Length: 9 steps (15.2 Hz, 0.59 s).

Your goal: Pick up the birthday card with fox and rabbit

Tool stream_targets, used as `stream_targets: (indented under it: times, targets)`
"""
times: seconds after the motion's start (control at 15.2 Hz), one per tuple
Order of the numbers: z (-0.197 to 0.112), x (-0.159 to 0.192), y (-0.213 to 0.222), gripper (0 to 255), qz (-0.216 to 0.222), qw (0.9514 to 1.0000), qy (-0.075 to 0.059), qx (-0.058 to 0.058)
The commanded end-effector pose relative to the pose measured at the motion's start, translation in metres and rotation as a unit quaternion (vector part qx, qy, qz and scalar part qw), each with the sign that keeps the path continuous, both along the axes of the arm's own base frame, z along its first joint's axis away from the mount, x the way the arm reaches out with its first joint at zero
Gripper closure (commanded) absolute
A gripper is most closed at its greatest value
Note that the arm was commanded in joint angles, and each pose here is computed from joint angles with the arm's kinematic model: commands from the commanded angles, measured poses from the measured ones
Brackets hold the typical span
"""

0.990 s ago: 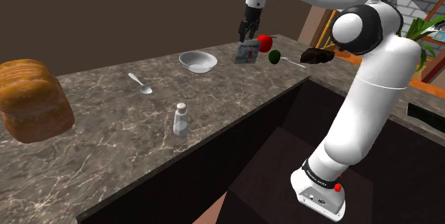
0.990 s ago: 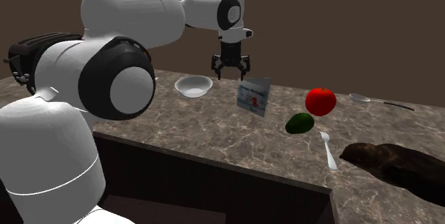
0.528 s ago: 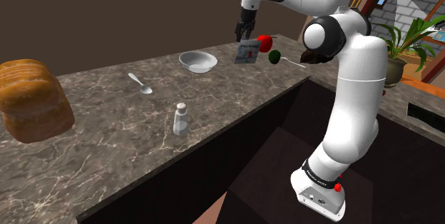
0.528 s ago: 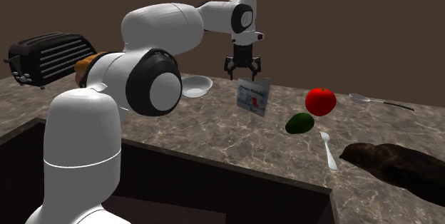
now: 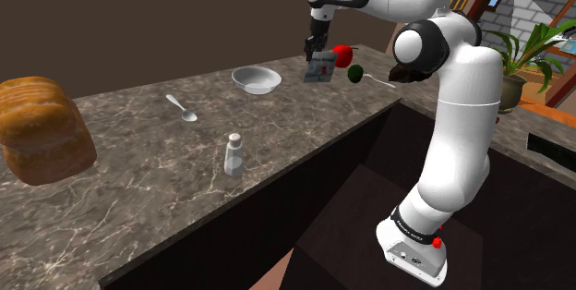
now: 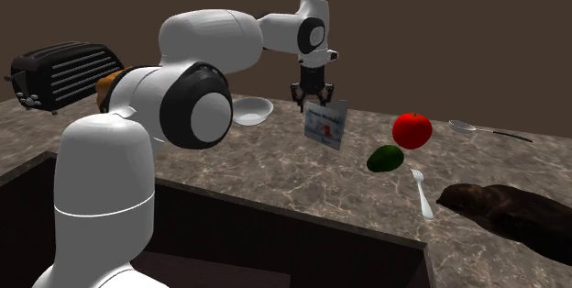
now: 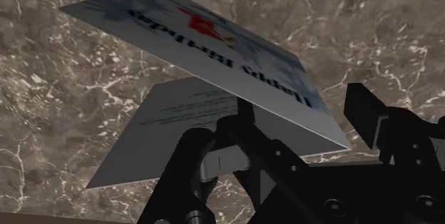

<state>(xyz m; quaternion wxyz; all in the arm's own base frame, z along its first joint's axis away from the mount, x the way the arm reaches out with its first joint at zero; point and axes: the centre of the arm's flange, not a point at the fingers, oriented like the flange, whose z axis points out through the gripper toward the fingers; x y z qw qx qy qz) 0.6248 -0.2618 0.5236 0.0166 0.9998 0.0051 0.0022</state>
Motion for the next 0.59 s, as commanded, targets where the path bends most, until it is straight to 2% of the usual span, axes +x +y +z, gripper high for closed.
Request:
stream_targets:
  times: [0.0, 0.53]
  targets:
    - [-0.0005, 0.0001, 0.0000, 255, 0.000, 1.0000, 0.000, 0.000]
    - [-0.0004, -0.0003, 0.0001, 255, 0.000, 1.0000, 0.000, 0.000]
